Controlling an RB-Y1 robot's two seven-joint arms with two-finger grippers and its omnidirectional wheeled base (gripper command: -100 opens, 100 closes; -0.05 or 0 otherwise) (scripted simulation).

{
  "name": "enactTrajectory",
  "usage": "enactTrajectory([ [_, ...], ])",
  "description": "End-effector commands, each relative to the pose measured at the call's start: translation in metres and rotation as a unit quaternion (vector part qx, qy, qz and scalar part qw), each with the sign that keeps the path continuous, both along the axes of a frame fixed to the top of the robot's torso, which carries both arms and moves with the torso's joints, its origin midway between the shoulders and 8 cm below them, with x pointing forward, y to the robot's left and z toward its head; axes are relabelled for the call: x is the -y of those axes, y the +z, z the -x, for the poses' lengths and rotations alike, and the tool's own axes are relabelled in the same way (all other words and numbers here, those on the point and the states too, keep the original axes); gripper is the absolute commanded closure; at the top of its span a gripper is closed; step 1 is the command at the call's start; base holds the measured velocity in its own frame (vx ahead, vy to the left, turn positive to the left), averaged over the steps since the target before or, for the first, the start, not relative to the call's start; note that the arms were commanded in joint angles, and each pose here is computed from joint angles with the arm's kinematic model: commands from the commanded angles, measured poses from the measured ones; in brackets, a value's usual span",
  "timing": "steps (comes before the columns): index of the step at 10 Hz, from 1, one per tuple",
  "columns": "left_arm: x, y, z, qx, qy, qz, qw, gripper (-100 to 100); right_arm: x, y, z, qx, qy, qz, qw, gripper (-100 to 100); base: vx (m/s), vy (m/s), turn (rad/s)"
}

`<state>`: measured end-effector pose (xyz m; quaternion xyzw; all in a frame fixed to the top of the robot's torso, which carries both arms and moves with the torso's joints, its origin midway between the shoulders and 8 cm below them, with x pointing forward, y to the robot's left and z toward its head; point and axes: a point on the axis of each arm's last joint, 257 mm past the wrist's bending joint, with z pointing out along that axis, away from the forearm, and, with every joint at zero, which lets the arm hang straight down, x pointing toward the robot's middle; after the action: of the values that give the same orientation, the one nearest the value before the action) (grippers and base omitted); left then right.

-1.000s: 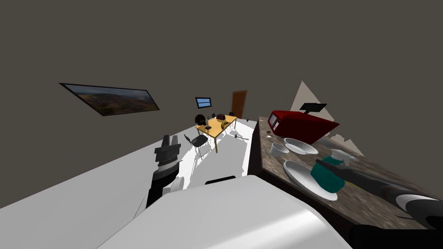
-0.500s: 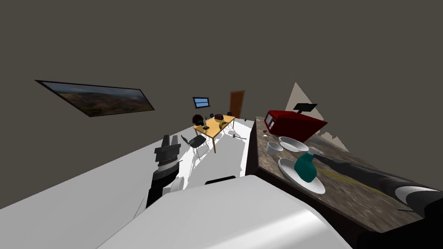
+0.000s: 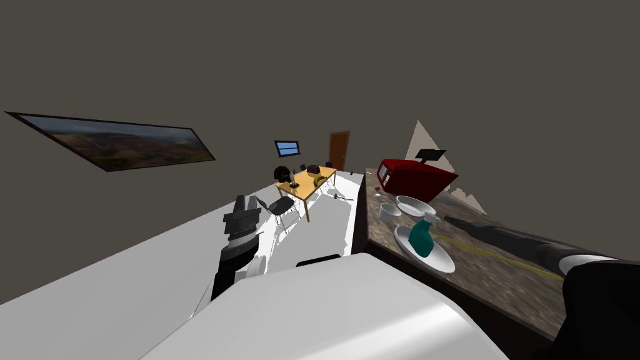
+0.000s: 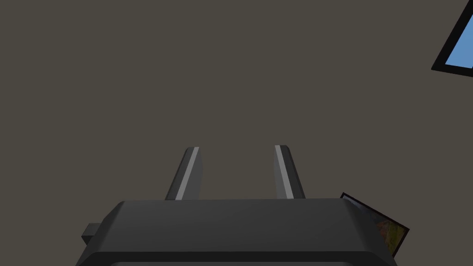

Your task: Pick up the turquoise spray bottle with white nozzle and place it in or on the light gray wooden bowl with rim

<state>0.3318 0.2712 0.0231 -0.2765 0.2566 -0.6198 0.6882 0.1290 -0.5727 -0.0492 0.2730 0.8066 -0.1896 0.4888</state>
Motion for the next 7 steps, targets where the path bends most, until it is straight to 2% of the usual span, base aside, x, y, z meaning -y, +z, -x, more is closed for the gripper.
enactTrajectory([
  [1, 0.0, 0.0, 0.0, 0.0, 0.0, 0.0, 1.0, 0, 0.0, 0.0, 0.0, 0.0, 0.0, 0.0, 1.0, -100, -0.001, -0.018, -0.007],
  [2, 0.0, 0.0, 0.0, 0.0, 0.0, 0.0, 1.0, 0, -0.0005, 0.0005, -0.0005, 0.0, 0.0, 0.0, 1.0, 0, 0.0, 0.0, 0.0],
  [7, 0.0, 0.0, 0.0, 0.0, 0.0, 0.0, 1.0, 0, -0.0004, 0.0005, -0.0004, 0.0, 0.0, 0.0, 1.0, 0, 0.0, 0.0, 0.0],
])
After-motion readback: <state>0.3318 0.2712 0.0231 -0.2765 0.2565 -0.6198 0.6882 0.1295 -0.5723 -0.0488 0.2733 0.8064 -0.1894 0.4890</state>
